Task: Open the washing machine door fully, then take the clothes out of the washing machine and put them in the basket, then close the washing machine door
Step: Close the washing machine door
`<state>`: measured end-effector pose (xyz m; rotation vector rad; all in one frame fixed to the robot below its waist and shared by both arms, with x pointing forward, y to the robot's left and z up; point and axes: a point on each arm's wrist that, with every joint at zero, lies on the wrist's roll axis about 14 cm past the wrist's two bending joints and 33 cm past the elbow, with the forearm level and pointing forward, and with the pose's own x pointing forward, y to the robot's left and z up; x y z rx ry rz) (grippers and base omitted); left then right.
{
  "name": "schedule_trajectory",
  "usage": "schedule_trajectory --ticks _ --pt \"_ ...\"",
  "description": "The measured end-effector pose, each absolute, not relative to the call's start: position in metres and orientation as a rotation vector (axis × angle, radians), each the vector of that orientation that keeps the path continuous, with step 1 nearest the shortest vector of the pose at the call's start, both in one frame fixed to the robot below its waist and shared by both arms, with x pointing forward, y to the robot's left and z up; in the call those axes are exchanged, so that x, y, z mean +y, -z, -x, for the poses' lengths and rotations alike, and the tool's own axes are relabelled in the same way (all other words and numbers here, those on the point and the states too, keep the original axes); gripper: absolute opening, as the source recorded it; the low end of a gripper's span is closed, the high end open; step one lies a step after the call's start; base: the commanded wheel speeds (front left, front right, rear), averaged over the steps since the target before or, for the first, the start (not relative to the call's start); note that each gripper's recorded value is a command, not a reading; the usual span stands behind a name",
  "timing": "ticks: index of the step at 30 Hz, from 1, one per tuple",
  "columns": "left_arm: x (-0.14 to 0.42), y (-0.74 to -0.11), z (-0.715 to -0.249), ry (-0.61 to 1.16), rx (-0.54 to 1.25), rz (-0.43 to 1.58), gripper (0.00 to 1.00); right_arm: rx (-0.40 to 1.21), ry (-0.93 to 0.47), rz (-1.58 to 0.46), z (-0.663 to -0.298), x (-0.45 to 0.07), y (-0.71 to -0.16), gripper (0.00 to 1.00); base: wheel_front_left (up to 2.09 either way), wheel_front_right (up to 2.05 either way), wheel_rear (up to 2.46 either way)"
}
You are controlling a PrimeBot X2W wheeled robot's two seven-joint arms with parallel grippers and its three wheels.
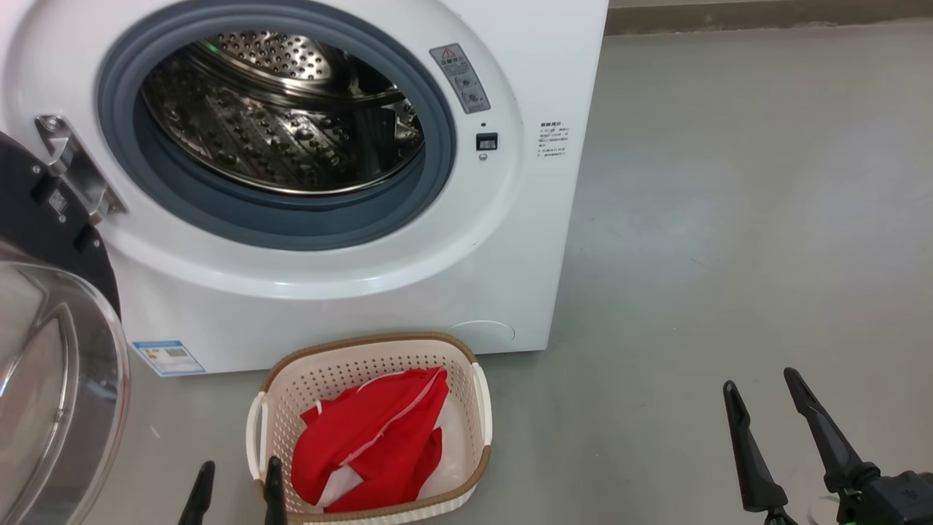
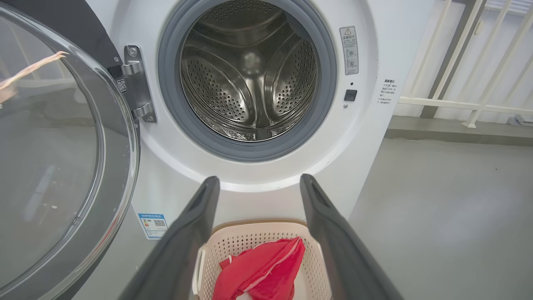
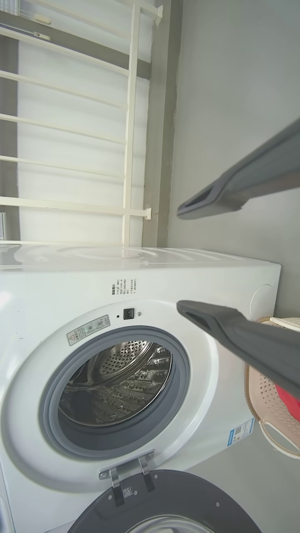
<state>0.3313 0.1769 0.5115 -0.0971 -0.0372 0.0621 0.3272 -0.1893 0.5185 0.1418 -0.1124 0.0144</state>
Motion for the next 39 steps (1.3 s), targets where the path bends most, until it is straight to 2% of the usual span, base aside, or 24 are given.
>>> schedule_trajectory --ticks 19,39 --pt "0.174 -0.504 -0.335 -0.038 -0.013 0.075 1.0 -0.078 -0.015 -0.146 -0.332 -0.188 -0.508 1.0 -1.35 1.34 0.0" --pt "0.182 -0.507 -0.333 -0.076 -0.019 0.053 1.0 -0.072 -0.044 -0.148 -0.339 -0.18 -0.506 1.0 -0.09 0.09 0.0"
